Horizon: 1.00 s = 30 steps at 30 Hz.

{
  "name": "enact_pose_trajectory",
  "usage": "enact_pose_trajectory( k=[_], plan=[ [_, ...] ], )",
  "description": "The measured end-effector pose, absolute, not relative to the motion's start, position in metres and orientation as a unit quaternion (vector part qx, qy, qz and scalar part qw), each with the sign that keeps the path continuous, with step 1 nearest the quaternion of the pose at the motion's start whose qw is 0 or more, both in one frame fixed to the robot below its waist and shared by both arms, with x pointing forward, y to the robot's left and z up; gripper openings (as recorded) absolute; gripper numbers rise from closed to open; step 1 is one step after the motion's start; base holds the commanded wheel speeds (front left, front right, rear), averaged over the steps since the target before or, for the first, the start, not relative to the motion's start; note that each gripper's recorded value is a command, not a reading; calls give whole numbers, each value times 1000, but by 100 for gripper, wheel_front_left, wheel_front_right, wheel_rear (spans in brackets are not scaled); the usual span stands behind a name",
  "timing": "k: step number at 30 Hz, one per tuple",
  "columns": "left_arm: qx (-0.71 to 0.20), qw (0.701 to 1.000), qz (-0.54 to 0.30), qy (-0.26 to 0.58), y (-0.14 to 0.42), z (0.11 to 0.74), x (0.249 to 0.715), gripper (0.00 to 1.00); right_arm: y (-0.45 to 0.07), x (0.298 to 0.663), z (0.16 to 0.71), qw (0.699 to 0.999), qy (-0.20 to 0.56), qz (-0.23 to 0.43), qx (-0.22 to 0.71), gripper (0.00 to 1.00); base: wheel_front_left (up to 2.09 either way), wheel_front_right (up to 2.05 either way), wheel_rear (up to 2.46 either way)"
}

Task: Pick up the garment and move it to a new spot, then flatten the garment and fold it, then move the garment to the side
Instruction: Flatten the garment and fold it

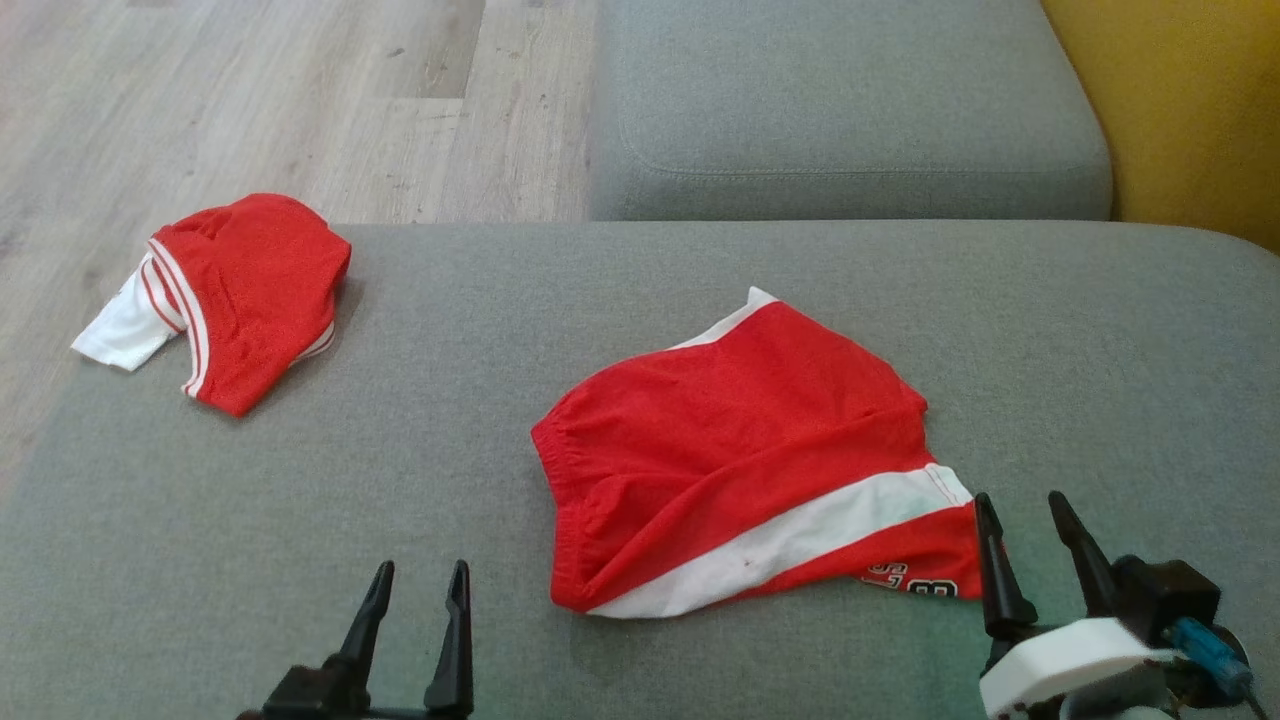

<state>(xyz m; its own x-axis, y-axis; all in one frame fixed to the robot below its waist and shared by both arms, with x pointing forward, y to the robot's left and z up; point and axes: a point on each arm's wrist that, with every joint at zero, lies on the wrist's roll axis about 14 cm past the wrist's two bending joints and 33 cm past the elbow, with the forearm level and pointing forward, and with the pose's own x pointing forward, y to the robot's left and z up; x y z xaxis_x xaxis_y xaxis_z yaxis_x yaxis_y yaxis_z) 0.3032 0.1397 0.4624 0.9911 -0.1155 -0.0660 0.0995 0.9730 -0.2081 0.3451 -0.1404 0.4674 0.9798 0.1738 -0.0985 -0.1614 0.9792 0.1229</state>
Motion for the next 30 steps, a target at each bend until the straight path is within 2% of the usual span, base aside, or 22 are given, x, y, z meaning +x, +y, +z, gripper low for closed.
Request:
enact_pose_trajectory(
  k=[5,16,30],
  plan=[
    [-98,991,-67,63,133,452,302,100,-141,346,465,993,58,83,57,100,0,0,0],
    [-82,966,-156,189,87,393,286,100,-150,342,455,993,76,69,52,100,0,0,0],
    [-30,953,-227,198,55,378,314,100,-175,336,448,994,91,30,43,100,0,0,0]
  ],
)
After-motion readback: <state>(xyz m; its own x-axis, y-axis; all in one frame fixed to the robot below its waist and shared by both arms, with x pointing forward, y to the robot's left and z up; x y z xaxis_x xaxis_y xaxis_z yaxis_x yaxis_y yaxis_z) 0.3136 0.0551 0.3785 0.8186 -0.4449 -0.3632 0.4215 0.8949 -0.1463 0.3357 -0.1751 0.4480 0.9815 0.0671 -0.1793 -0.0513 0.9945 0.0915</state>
